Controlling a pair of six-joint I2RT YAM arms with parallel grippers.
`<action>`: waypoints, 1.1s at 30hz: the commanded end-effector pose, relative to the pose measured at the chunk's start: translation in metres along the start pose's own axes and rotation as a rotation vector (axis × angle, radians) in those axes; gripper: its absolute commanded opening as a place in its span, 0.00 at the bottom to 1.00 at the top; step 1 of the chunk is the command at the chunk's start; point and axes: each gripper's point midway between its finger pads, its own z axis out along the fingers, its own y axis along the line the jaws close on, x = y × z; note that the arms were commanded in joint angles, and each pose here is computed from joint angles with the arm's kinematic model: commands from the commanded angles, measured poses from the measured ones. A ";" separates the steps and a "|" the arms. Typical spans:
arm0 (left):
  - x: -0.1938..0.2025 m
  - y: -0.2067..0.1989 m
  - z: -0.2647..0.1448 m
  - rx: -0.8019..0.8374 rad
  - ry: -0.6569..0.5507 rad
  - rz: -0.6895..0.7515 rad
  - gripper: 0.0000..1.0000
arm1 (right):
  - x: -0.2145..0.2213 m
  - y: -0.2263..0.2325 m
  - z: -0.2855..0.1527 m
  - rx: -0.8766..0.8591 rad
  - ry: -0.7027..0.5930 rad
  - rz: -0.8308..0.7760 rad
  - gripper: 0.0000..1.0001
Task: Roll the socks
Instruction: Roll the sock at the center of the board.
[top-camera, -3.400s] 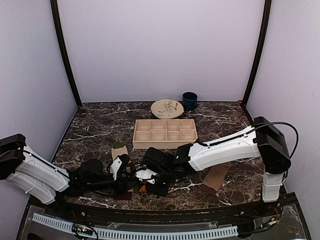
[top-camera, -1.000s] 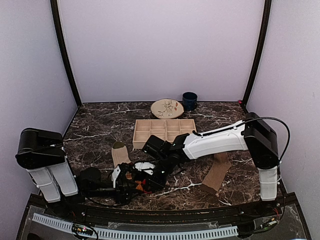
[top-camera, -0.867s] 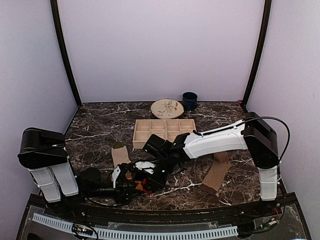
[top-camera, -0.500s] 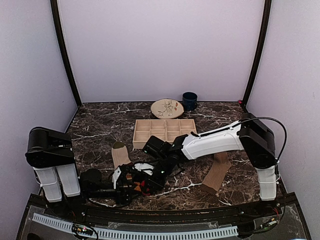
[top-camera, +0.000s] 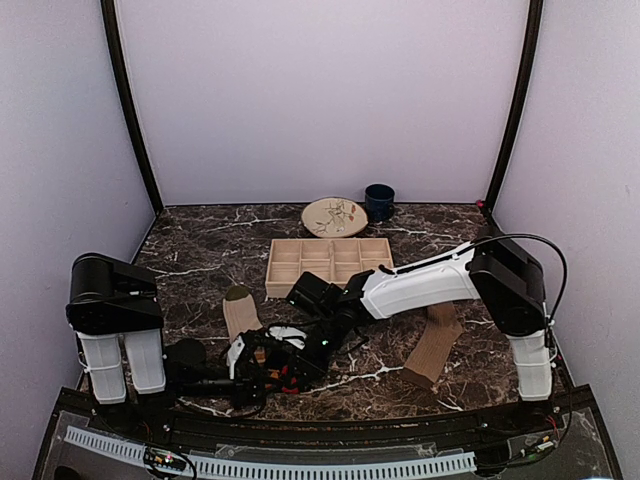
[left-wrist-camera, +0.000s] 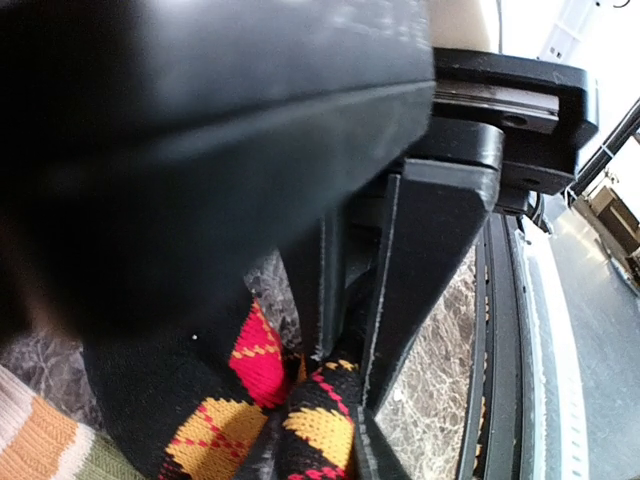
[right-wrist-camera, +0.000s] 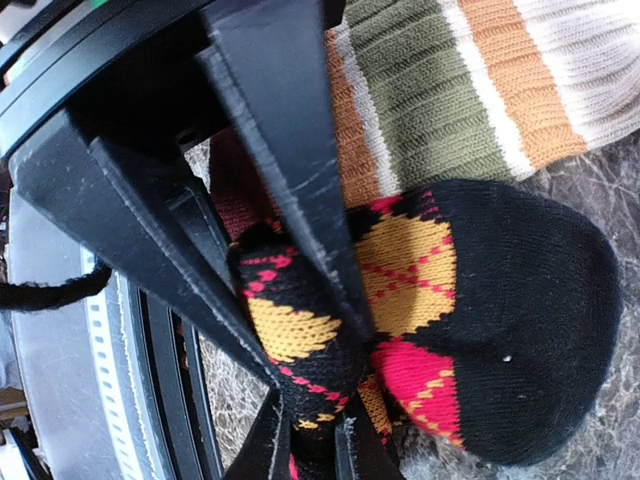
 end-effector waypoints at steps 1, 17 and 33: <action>-0.001 -0.006 0.000 0.034 -0.013 0.000 0.16 | -0.007 0.003 0.010 -0.039 -0.032 -0.027 0.11; -0.003 -0.001 -0.009 -0.002 -0.038 -0.025 0.00 | -0.006 -0.021 -0.012 0.180 -0.082 -0.030 0.29; 0.000 0.010 -0.004 -0.054 -0.026 -0.076 0.00 | -0.002 -0.038 -0.049 0.450 -0.168 -0.048 0.31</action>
